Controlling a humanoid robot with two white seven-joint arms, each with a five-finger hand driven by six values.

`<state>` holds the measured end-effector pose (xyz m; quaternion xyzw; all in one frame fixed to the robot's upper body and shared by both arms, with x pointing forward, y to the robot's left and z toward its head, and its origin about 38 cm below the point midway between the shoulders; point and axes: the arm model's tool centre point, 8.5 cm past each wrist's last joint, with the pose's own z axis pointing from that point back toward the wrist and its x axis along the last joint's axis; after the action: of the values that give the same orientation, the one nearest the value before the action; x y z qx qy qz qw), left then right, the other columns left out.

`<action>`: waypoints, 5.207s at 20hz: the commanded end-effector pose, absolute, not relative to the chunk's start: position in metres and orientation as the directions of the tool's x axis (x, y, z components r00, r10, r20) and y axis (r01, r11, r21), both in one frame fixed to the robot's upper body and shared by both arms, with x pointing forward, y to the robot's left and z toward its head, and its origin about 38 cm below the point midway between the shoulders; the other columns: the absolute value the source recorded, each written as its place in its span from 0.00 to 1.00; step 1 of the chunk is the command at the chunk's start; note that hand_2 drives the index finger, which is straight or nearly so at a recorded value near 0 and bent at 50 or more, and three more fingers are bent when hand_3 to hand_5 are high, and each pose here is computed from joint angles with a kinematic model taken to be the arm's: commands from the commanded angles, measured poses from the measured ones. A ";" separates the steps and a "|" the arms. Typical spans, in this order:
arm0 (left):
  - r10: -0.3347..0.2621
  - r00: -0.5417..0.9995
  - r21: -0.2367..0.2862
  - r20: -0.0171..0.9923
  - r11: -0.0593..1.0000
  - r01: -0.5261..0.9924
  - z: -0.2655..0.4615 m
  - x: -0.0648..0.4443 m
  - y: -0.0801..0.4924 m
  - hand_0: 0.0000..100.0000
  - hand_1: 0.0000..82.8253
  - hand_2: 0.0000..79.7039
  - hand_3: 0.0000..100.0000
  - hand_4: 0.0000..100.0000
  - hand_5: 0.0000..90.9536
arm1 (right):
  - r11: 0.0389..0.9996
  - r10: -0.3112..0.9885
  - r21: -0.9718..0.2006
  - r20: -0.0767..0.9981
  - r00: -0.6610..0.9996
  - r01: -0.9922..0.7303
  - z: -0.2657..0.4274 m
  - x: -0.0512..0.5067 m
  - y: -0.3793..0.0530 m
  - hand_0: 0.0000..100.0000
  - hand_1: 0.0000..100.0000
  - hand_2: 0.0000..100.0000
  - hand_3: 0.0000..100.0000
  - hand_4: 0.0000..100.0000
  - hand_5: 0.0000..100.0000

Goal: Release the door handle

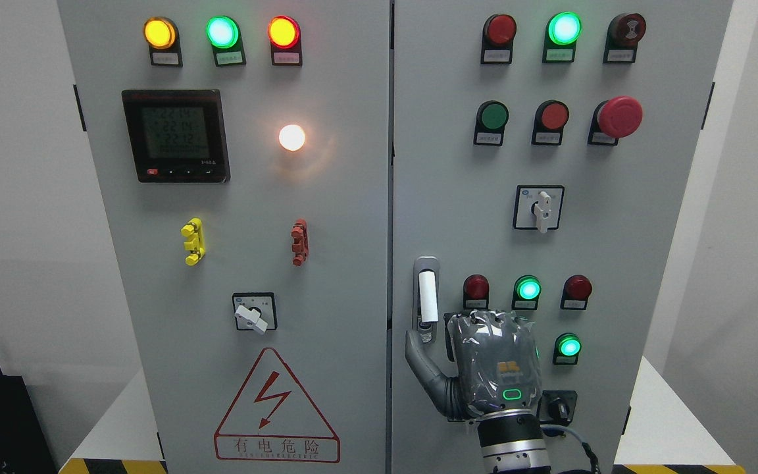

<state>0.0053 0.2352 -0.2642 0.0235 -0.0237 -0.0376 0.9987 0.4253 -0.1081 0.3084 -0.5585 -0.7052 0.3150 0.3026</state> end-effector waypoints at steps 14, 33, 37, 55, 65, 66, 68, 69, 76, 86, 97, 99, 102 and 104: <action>-0.075 0.996 0.048 0.039 0.996 0.073 -0.264 0.004 0.235 0.12 0.47 0.00 0.00 0.00 0.00 | 0.176 0.979 -0.780 0.076 -0.188 0.601 0.314 0.431 -0.109 0.43 0.06 0.88 1.00 0.99 1.00; -0.075 0.996 0.048 0.039 0.996 0.073 -0.264 0.004 0.235 0.12 0.47 0.00 0.00 0.00 0.00 | 0.189 0.977 -0.779 0.088 -0.193 0.598 0.314 0.430 -0.106 0.45 0.08 0.88 1.00 0.99 1.00; -0.075 0.996 0.048 0.038 0.996 0.073 -0.264 0.003 0.235 0.12 0.47 0.00 0.00 0.00 0.00 | 0.189 0.977 -0.779 0.089 -0.193 0.598 0.314 0.430 -0.106 0.45 0.08 0.88 1.00 0.99 1.00; -0.075 0.996 0.048 0.039 0.996 0.073 -0.264 0.004 0.235 0.12 0.47 0.00 0.00 0.00 0.00 | 0.188 0.978 -0.780 0.096 -0.183 0.597 0.313 0.430 -0.108 0.47 0.09 0.88 1.00 0.99 1.00; -0.075 0.996 0.048 0.039 0.996 0.073 -0.264 0.004 0.235 0.12 0.47 0.00 0.00 0.00 0.00 | 0.188 0.979 -0.781 0.100 -0.179 0.595 0.312 0.430 -0.110 0.49 0.10 0.88 1.00 0.99 1.00; -0.075 0.996 0.048 0.039 0.996 0.073 -0.264 0.004 0.235 0.12 0.47 0.00 0.00 0.00 0.00 | 0.188 0.979 -0.781 0.100 -0.179 0.595 0.312 0.430 -0.110 0.49 0.10 0.88 1.00 0.99 1.00; -0.075 0.996 0.048 0.039 0.996 0.073 -0.264 0.004 0.235 0.12 0.47 0.00 0.00 0.00 0.00 | 0.188 0.979 -0.781 0.100 -0.179 0.595 0.312 0.430 -0.110 0.49 0.10 0.88 1.00 0.99 1.00; -0.075 0.996 0.048 0.039 0.996 0.073 -0.264 0.004 0.235 0.12 0.47 0.00 0.00 0.00 0.00 | 0.188 0.979 -0.781 0.100 -0.179 0.595 0.312 0.430 -0.110 0.49 0.10 0.88 1.00 0.99 1.00; -0.075 0.996 0.048 0.039 0.996 0.073 -0.264 0.004 0.235 0.12 0.47 0.00 0.00 0.00 0.00 | 0.187 0.980 -0.781 0.103 -0.172 0.596 0.312 0.431 -0.112 0.50 0.10 0.88 1.00 0.99 1.00; -0.075 0.996 0.048 0.039 0.996 0.073 -0.264 0.004 0.235 0.12 0.47 0.00 0.00 0.00 0.00 | 0.188 0.980 -0.782 0.105 -0.171 0.594 0.311 0.431 -0.112 0.50 0.11 0.88 1.00 0.99 1.00; -0.075 0.996 0.048 0.039 0.996 0.073 -0.264 0.004 0.235 0.12 0.47 0.00 0.00 0.00 0.00 | 0.188 0.980 -0.778 0.108 -0.168 0.599 0.314 0.431 -0.113 0.51 0.11 0.87 1.00 0.99 1.00; -0.075 0.996 0.048 0.039 0.996 0.073 -0.264 0.004 0.235 0.12 0.47 0.00 0.00 0.00 0.00 | 0.191 0.979 -0.778 0.111 -0.169 0.599 0.314 0.431 -0.112 0.51 0.11 0.87 1.00 0.99 1.00; -0.075 0.996 0.048 0.039 0.996 0.073 -0.264 0.004 0.235 0.12 0.47 0.00 0.00 0.00 0.00 | 0.193 0.979 -0.778 0.112 -0.170 0.599 0.314 0.431 -0.111 0.51 0.11 0.87 1.00 0.99 1.00; -0.075 0.996 0.048 0.039 0.996 0.073 -0.264 0.004 0.235 0.12 0.47 0.00 0.00 0.00 0.00 | 0.193 0.979 -0.778 0.112 -0.170 0.599 0.314 0.431 -0.111 0.51 0.11 0.87 1.00 0.99 1.00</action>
<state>0.0053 0.2352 -0.2642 0.0235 -0.0238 -0.0376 0.9987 0.4312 -0.1120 0.3134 -0.5608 -0.7027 0.3012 0.3178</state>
